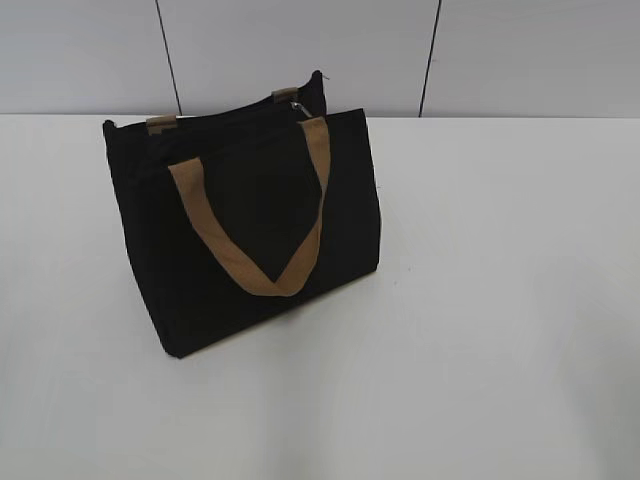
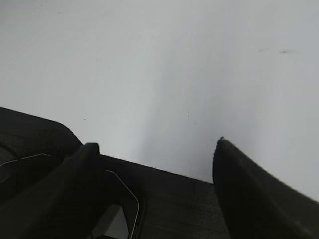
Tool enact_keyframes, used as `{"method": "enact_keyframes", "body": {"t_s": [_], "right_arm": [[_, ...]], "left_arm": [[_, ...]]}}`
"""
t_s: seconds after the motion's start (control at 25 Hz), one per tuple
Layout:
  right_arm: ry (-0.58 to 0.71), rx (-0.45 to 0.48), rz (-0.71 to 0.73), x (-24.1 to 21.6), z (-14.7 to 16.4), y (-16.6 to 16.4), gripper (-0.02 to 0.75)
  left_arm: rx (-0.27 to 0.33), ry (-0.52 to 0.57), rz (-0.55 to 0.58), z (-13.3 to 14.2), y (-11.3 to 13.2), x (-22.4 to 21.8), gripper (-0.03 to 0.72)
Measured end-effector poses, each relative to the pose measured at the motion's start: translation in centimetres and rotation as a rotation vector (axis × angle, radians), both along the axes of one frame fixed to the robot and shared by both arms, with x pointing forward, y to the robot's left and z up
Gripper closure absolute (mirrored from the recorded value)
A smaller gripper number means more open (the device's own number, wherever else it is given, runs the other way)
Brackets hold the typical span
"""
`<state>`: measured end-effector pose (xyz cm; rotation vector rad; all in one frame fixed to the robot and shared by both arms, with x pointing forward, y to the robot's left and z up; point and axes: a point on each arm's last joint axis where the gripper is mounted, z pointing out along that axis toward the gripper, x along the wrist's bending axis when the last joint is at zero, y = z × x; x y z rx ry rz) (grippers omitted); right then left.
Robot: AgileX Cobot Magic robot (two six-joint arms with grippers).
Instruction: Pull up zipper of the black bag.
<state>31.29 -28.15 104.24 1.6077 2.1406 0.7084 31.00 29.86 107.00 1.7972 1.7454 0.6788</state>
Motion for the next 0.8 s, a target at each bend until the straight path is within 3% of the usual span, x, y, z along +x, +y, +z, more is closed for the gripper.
{"method": "enact_keyframes", "body": {"t_s": [0.2, 0.64, 0.8], "right_arm": [[-0.049, 0.007, 0.0, -2.4, -0.7, -0.1, 0.204], [-0.367, 0.031, 0.0, -7.1, 0.0, -0.5, 0.204], [-0.422, 0.034, 0.0, -7.9, 0.0, -0.5, 0.204]], "left_arm": [[0.011, -0.066, -0.013, -0.6, -0.1, -2.1, 0.134], [0.049, -0.403, -0.036, 0.1, -0.3, -8.0, 0.136], [0.05, -0.413, -0.037, -0.2, -0.3, -8.3, 0.136]]}}
